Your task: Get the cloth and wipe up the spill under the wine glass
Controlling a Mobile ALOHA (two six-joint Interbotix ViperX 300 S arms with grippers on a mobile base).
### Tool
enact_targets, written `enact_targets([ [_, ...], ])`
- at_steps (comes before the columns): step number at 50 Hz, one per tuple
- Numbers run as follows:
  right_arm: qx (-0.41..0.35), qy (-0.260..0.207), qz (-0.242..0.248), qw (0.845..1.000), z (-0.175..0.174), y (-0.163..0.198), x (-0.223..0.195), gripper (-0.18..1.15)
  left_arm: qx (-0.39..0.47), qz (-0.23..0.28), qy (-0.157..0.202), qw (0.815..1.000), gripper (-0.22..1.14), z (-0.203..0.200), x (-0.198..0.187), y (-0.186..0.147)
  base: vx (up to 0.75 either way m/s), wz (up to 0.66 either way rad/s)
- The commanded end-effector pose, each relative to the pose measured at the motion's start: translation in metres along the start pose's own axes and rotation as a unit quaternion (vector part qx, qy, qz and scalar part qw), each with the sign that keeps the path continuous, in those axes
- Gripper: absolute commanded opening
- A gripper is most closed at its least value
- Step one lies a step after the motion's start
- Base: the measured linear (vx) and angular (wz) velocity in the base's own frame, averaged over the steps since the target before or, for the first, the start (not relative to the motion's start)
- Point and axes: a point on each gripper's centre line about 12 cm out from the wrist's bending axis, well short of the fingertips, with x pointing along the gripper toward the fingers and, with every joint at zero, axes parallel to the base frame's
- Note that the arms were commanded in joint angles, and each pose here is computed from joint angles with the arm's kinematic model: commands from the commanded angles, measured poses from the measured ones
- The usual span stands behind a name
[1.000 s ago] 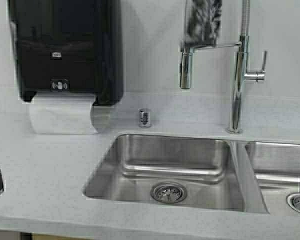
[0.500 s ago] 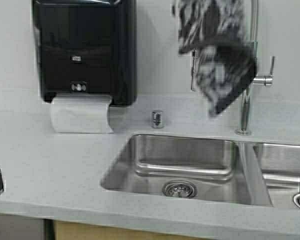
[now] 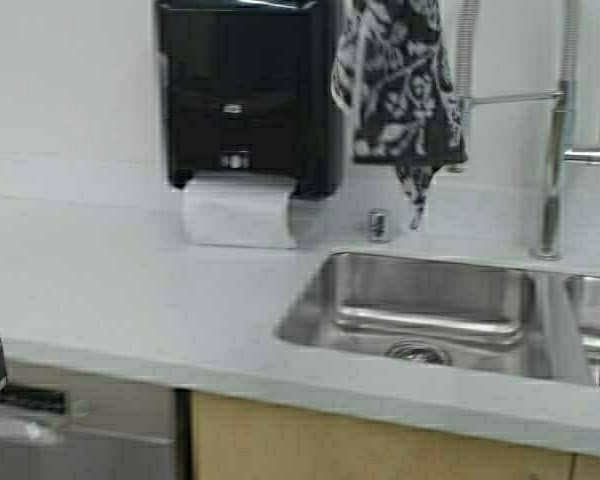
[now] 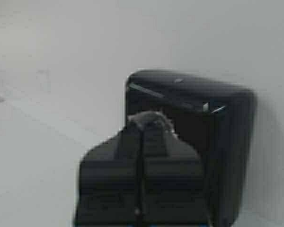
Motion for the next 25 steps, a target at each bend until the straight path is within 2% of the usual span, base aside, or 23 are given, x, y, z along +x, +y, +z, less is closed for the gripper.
enact_targets([
  [1,0.0,-0.014,0.002,1.0,0.006,0.001,0.004,0.07,0.001,-0.001,-0.009,1.0,0.02,0.007,0.002,-0.001,-0.2,0.28],
  [25,0.0,0.015,-0.003,1.0,-0.027,-0.002,0.01,0.07,0.002,0.0,0.002,1.0,0.02,0.004,0.006,-0.001,-0.2,0.32],
])
